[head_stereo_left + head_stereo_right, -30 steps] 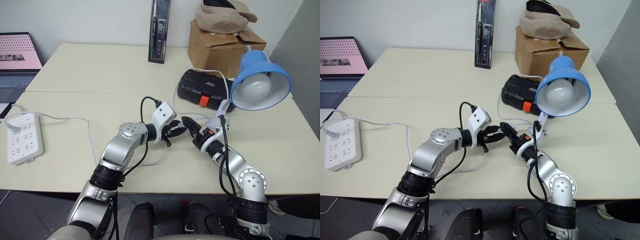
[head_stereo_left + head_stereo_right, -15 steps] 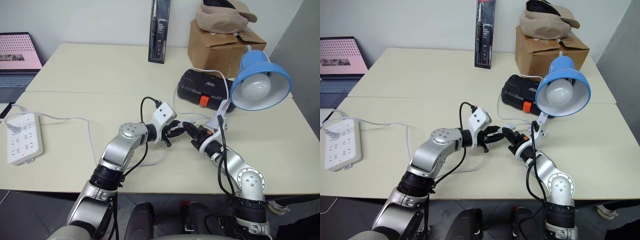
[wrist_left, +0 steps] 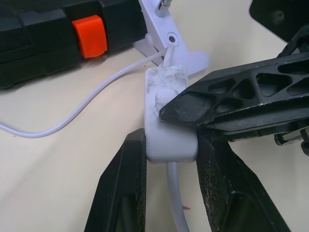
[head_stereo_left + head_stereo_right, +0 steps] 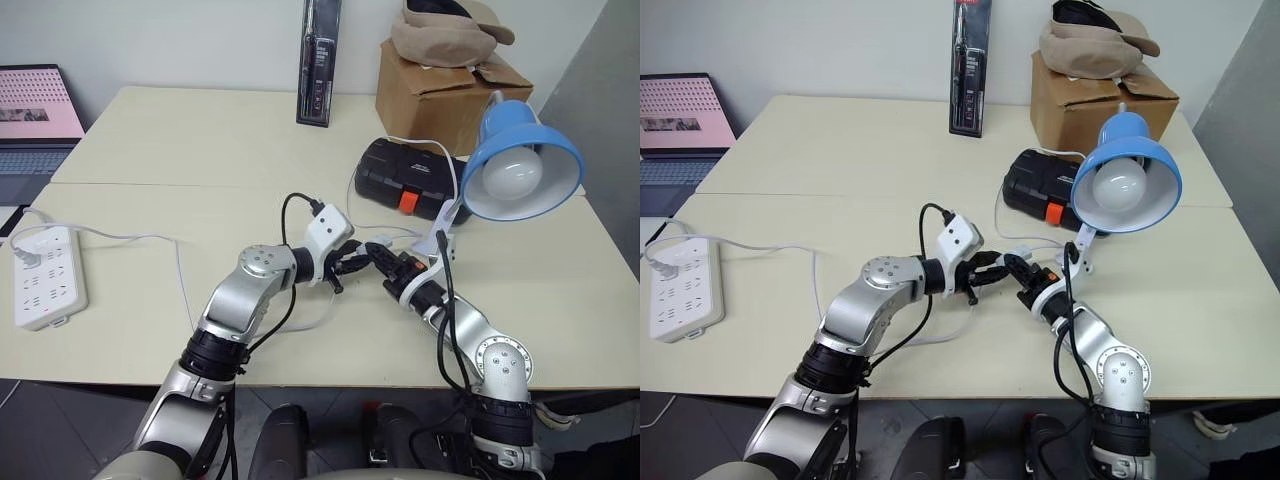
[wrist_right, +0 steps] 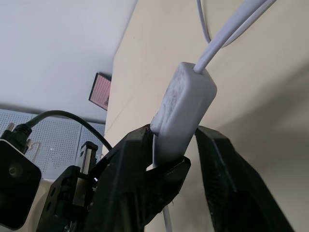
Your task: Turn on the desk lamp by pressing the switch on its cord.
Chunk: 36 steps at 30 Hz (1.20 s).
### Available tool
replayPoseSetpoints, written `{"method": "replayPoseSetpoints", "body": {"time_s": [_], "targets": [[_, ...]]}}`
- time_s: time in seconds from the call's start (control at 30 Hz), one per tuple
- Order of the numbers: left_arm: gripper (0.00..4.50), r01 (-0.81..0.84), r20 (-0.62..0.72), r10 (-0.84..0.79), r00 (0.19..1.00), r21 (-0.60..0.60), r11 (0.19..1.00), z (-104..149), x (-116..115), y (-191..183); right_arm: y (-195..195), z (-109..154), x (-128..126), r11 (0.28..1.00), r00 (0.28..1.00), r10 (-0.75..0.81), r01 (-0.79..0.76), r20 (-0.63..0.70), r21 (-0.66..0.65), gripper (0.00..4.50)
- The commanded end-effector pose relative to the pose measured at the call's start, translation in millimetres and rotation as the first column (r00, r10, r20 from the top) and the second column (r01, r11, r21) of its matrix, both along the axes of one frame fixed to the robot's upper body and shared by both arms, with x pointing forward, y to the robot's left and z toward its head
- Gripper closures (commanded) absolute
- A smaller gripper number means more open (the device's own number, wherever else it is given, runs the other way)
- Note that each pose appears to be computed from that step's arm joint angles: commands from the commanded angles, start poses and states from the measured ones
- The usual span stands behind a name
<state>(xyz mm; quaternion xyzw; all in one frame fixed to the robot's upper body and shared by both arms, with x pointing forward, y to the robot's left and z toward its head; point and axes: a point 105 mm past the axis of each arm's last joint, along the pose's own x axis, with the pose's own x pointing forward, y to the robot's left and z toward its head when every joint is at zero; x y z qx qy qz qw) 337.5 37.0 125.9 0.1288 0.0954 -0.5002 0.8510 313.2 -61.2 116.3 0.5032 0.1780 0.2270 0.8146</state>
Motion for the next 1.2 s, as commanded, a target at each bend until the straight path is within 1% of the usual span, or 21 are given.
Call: {"method": "replayPoseSetpoints", "body": {"time_s": [0.03,0.07,0.1,0.27,0.43,0.83,0.9,0.93,0.97,1.07,1.1,1.13,1.2], "targets": [[3.40,0.035,0.073,-0.034,0.997,-0.023,0.999,18,-3,-8,4,18,-4,0.999,0.998,0.018,-0.021,0.064,0.044,1.90],[3.40,0.035,0.072,-0.033,0.997,-0.023,0.999,18,-3,-8,4,18,-4,0.999,0.998,0.016,-0.019,0.064,0.047,1.74],[3.40,0.035,0.072,-0.033,0.997,-0.023,0.999,18,-3,-8,3,18,-4,0.999,0.998,0.015,-0.019,0.064,0.049,1.71],[3.40,0.035,0.072,-0.034,0.997,-0.021,0.999,17,-4,-8,0,20,0,0.998,0.998,-0.012,0.009,0.065,0.061,1.71],[3.40,0.034,0.072,-0.033,0.997,-0.019,0.999,17,-4,-7,-5,16,3,0.997,0.998,-0.044,0.042,0.044,0.059,1.71],[3.40,0.040,0.073,-0.038,0.997,-0.017,0.999,17,-4,-7,-3,14,1,0.998,0.999,-0.028,0.026,0.035,0.052,1.71],[3.40,0.040,0.073,-0.039,0.997,-0.017,0.999,17,-4,-7,-3,12,1,0.999,0.999,-0.027,0.025,0.031,0.048,2.08],[3.40,0.041,0.073,-0.039,0.997,-0.017,0.999,17,-4,-7,-3,12,1,0.999,0.999,-0.027,0.026,0.028,0.048,2.09],[3.40,0.041,0.073,-0.039,0.997,-0.017,0.999,17,-4,-7,-3,11,1,0.999,0.999,-0.027,0.026,0.024,0.047,2.37],[3.40,0.040,0.075,-0.039,0.996,-0.016,0.999,17,-4,-7,-2,10,0,0.999,0.999,-0.027,0.026,0.020,0.048,2.96],[3.40,0.039,0.076,-0.038,0.996,-0.016,0.999,17,-4,-7,-2,10,1,0.998,0.999,-0.027,0.026,0.019,0.048,3.25],[3.40,0.039,0.077,-0.037,0.996,-0.015,0.999,18,-4,-7,-2,10,1,0.998,0.999,-0.028,0.027,0.019,0.049,3.38],[3.40,0.037,0.078,-0.036,0.996,-0.016,0.999,18,-3,-7,-2,10,1,0.998,0.999,-0.027,0.026,0.019,0.049,3.82]]}}
